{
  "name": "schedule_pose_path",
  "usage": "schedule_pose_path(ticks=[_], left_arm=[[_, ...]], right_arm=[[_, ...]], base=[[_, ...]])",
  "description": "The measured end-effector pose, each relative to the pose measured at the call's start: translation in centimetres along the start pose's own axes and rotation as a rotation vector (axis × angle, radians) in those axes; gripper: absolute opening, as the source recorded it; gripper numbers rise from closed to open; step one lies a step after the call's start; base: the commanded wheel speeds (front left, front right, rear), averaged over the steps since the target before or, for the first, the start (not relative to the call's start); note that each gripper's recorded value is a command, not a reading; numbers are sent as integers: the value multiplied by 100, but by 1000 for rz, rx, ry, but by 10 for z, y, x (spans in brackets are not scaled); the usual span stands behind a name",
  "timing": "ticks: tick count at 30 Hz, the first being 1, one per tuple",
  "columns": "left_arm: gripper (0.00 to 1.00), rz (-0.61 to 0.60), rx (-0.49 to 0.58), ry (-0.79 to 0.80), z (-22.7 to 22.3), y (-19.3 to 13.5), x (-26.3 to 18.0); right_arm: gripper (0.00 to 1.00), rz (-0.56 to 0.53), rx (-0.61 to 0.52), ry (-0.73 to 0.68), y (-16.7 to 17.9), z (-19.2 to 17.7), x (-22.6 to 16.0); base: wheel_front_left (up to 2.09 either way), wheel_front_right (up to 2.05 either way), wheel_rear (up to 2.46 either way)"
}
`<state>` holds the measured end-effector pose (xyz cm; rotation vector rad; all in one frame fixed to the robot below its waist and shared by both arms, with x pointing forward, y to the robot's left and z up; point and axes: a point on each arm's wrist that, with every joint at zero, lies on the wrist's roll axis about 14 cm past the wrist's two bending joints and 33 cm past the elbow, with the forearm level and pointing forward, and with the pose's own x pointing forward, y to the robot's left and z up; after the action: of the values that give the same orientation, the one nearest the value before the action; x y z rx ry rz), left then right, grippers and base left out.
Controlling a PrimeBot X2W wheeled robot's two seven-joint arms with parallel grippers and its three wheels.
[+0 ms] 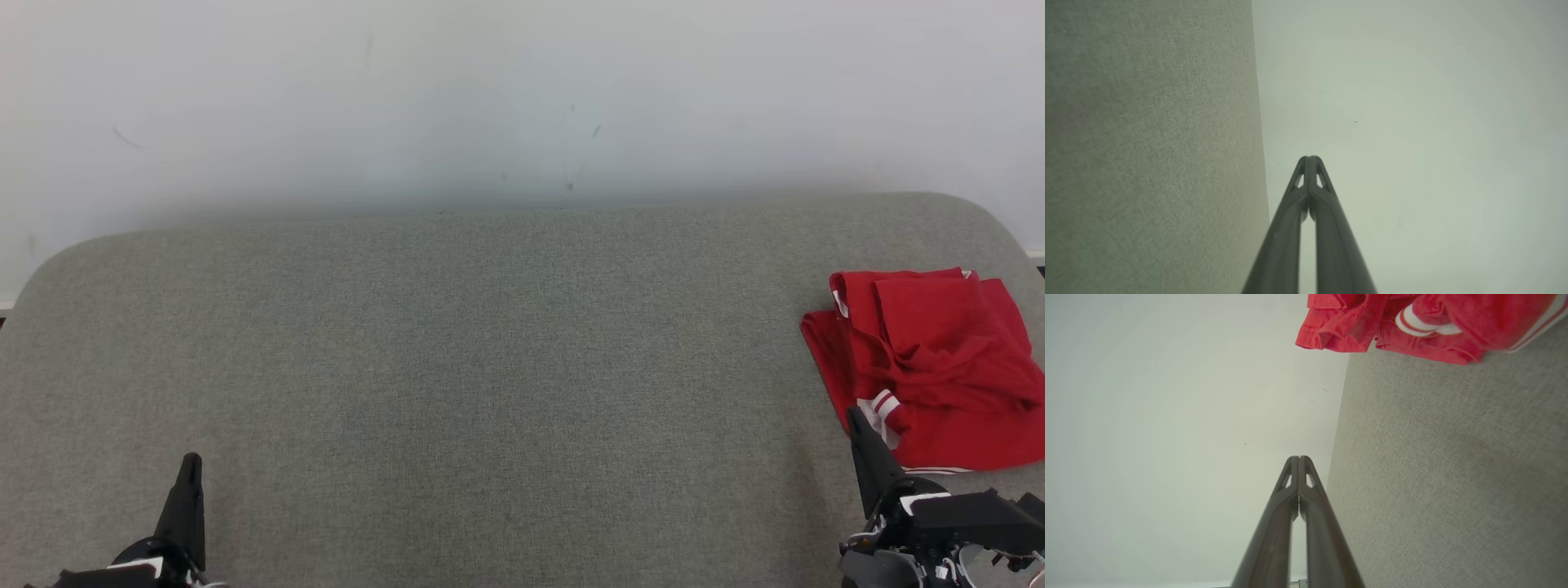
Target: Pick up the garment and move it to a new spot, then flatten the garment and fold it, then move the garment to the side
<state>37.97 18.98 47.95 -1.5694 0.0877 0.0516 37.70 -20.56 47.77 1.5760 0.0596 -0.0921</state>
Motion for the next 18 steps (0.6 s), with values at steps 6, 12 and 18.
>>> schedule_pose_path(ticks=[6, 12, 18], left_arm=[[0, -3, 0, 1, 0, -1, 1], [0, -3, 0, 1, 0, -1, 1], [0, -3, 0, 1, 0, -1, 1]], right_arm=[[0, 0, 0, 0, 0, 0, 0], [0, 1, 1, 0, 0, 0, 0], [0, 2, 1, 0, 1, 0, 0]], base=[[0, 0, 0], [0, 0, 0], [0, 0, 0]])
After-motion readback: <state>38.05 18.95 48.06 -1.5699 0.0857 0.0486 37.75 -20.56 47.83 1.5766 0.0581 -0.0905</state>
